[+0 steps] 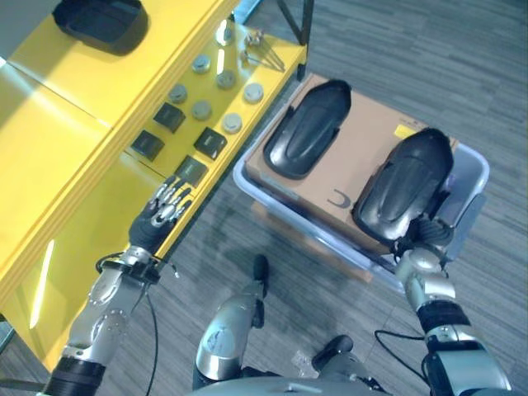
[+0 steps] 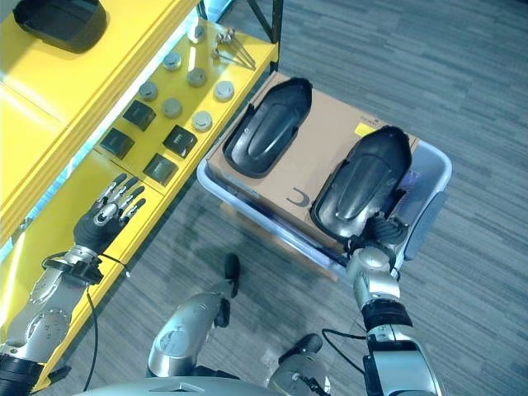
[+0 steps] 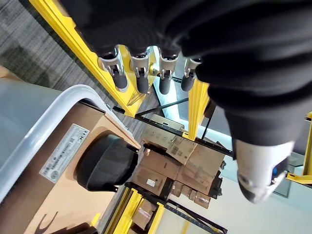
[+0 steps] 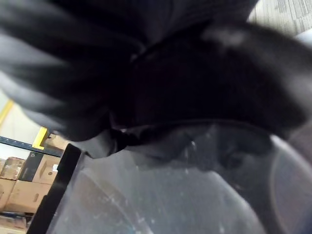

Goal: Move parts from the plastic box to the shelf.

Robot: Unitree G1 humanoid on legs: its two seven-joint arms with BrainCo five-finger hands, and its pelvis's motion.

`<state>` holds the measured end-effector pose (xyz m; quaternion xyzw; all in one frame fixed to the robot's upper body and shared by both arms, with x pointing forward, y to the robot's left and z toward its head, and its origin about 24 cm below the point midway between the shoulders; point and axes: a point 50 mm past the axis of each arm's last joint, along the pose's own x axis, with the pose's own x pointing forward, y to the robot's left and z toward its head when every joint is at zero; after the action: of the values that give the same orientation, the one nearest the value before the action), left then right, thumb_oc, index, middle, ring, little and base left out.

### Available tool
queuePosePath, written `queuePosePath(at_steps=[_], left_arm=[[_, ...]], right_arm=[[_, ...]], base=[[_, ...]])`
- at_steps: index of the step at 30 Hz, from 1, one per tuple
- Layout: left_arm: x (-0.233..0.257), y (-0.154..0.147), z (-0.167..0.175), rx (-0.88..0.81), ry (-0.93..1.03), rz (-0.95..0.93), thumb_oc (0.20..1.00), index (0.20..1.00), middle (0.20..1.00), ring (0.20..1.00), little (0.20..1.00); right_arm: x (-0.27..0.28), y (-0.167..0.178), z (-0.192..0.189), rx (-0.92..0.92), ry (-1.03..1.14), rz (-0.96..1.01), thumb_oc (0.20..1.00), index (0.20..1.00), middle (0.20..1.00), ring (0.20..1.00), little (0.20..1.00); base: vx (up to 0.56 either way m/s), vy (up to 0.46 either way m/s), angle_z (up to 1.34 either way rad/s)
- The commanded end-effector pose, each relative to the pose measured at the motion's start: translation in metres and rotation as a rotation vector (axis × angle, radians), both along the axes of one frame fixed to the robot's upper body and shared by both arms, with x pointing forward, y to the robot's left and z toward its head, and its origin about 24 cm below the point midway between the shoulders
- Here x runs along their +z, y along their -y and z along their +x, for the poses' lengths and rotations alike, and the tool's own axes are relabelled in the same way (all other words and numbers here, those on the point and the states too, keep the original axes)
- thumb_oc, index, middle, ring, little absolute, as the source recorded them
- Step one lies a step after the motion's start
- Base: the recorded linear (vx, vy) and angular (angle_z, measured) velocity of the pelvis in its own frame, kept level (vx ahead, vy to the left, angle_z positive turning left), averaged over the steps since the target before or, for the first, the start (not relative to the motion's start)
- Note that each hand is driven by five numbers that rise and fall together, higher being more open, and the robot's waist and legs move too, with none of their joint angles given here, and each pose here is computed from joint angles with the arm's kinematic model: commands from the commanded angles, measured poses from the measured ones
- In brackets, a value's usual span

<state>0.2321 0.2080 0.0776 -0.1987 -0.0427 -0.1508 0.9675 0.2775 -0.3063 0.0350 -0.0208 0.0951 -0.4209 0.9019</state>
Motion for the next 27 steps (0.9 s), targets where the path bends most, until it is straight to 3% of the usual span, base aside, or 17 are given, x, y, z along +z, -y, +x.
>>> queuePosePath(at_steps=[1,14,22,27], left_arm=[[0.019,0.006,0.000,-0.009,0.107,-0.046,1.000,1.000,1.000,1.000,1.000],[0.023,0.020,0.007,-0.072,0.011,-0.019,1.000,1.000,1.000,1.000,1.000],[0.037,0.073,0.039,-0.240,-0.023,-0.087,1.000,1.000,1.000,1.000,1.000],[0.038,0.116,0.056,-0.334,-0.073,-0.058,1.000,1.000,1.000,1.000,1.000]], right_arm=[[0.043,0.002,0.007,0.015,0.236,-0.069,0.200,0.200,0.200,0.200,0.200],[0.087,-0.038,-0.008,0.273,0.442,-0.153,0.200,0.200,0.200,0.200,0.200],[0.075,-0.083,0.011,0.568,0.325,-0.125,0.200,0.200,0.200,0.200,0.200],[0.065,-0.128,0.024,0.803,0.284,-0.115,0.200,0.200,0.200,0.200,0.200]], base=[[0.06,-0.018,-0.04],[0.07,-0.032,-0.09],[0.02,-0.048,-0.21],[0.00,-0.029,-0.24]])
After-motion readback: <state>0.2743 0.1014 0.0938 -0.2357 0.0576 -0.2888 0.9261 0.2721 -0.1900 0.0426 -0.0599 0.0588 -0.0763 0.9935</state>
